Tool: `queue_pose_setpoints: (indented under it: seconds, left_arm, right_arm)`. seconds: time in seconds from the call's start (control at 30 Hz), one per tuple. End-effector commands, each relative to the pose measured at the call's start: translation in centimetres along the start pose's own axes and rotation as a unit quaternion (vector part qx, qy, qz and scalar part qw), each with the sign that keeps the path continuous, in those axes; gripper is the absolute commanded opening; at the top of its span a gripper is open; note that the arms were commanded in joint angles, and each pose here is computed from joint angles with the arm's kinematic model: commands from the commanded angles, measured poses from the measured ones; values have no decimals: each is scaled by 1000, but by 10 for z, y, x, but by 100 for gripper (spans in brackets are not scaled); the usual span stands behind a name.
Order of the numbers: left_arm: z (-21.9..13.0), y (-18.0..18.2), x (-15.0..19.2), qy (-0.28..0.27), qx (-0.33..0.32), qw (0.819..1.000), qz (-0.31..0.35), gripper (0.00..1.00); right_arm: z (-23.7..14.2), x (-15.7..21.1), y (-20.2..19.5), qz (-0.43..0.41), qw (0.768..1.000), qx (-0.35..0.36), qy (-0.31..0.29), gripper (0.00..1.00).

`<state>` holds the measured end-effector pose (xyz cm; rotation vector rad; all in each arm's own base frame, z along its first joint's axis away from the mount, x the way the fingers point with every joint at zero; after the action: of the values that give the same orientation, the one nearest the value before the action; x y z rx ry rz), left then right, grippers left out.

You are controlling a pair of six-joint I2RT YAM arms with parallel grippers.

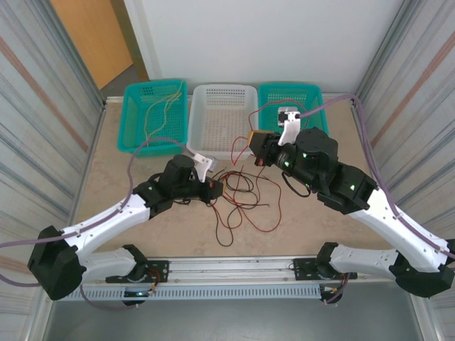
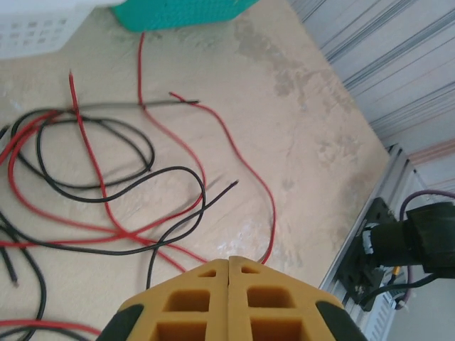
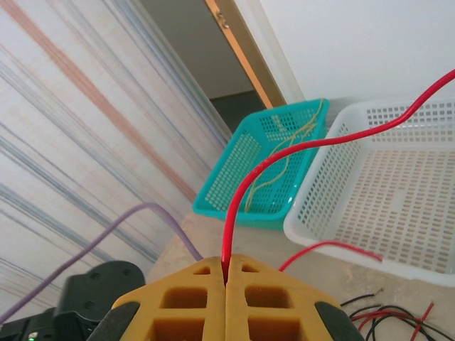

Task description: Untangle the cables

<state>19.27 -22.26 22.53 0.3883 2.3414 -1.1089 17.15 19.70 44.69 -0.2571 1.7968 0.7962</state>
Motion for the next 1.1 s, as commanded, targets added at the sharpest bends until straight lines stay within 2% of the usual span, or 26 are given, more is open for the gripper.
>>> queue_pose_setpoints:
  seconds: [0.0,0.13,0.17,0.27,0.37,0.63,0.8,0.83,0.87,0.9,1.07]
  left_arm:
    - [5,10,9,13,-26,999,-15,0]
    - [4,11,10,18,-31,999,-23,0]
    - [1,9,10,16,-29,999,-22,3]
    - [-12,5,7,-2,-34,999,-21,22]
    - [-29,0,4,-22,-46,999,-16,32]
    - [-64,-9,1,-61,-59,996,-17,44]
    - [-68,-8,3,-60,-70,996,-22,46]
    - [-68,-8,3,-59,-71,995,-22,47]
    - [-69,-8,3,-60,-71,995,-22,48]
    - [-71,-9,3,-60,-72,995,-22,49]
    - [-70,-2,3,-60,-104,992,-25,56]
  right_arm:
    - [-14,-23,-1,-11,999,-5,-35,0]
    - [-8,-32,-19,-17,999,37,-29,0]
    - [-3,-34,-27,-16,998,53,-21,0]
    - [13,-43,-53,-10,995,99,-1,0]
    - [34,-53,-92,5,990,141,21,0]
    - [104,-61,-201,100,972,189,93,0]
    - [143,-37,-257,147,955,214,145,0]
    - [147,-39,-264,153,953,216,145,4]
    - [154,-34,-272,160,950,220,156,17]
    - [158,-29,-278,166,946,221,168,25]
    - [163,-11,-276,162,934,231,220,38]
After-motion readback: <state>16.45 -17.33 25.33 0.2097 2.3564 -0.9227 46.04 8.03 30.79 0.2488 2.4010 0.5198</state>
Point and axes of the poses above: each hand's point on the last joint's axis, 136 mm out from that joint toward the fingers, its own z axis out along the fingers, its own y axis along the line the jaws close on, x = y × z, the point moved 8 cm from there along -z, back along the fingers, and after that the axes turned 9 degrees about -z, right-handed, at the moved point
